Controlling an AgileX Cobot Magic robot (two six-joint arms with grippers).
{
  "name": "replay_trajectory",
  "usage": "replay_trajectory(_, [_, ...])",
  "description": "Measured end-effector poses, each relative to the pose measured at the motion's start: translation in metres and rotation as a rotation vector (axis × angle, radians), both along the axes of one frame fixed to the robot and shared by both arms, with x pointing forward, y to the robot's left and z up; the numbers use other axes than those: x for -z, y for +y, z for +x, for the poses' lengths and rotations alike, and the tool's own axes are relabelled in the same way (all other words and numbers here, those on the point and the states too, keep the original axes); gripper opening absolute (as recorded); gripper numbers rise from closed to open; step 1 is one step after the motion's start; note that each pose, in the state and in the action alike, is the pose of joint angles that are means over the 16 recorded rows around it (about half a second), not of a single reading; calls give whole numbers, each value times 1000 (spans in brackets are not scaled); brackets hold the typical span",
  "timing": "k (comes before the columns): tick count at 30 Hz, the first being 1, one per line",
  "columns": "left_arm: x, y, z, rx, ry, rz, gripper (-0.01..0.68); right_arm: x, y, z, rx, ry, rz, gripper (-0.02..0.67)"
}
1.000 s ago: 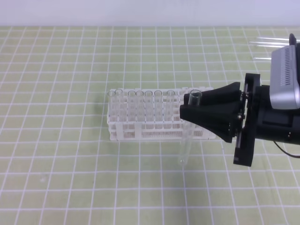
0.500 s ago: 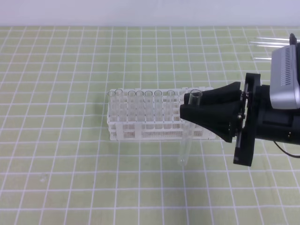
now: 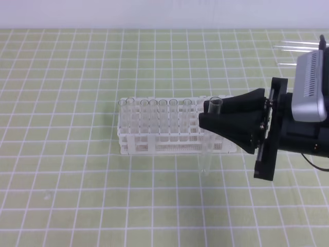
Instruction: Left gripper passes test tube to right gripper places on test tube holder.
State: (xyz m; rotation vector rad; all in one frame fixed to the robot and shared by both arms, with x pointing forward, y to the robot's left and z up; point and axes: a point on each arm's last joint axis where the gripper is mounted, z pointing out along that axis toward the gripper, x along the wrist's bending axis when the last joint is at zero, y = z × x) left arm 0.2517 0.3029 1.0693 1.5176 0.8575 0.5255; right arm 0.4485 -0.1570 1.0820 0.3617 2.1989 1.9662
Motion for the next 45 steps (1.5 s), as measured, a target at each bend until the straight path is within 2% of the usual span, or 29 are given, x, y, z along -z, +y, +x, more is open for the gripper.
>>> replay_trajectory(7, [0, 0, 0, 0, 6, 5, 70, 2, -2, 4, 55, -17, -33, 105])
replay_trajectory(12, [1, -1, 0, 1, 9, 7, 70, -2, -7, 7, 146, -60, -78, 105])
replay_trajectory(19, [1, -1, 1, 1, 9, 7, 70, -20, -19, 15, 329, -86, -165, 105])
replay_trajectory(25, [0, 0, 0, 1, 5, 4, 70, -34, -28, 21, 559, 13, -205, 105])
replay_trajectory(29, [0, 0, 0, 1, 5, 4, 70, -39, -28, 25, 727, 53, -171, 105])
replay_trajectory(33, [0, 0, 0, 1, 5, 4, 70, -38, -20, 30, 834, 27, -71, 105])
replay_trajectory(38, [0, 0, 0, 1, 5, 4, 70, -26, 2, 33, 839, -38, 63, 105])
replay_trajectory(45, [0, 0, 0, -3, -3, 3, 70, 5, 24, 42, 807, -101, 87, 105])
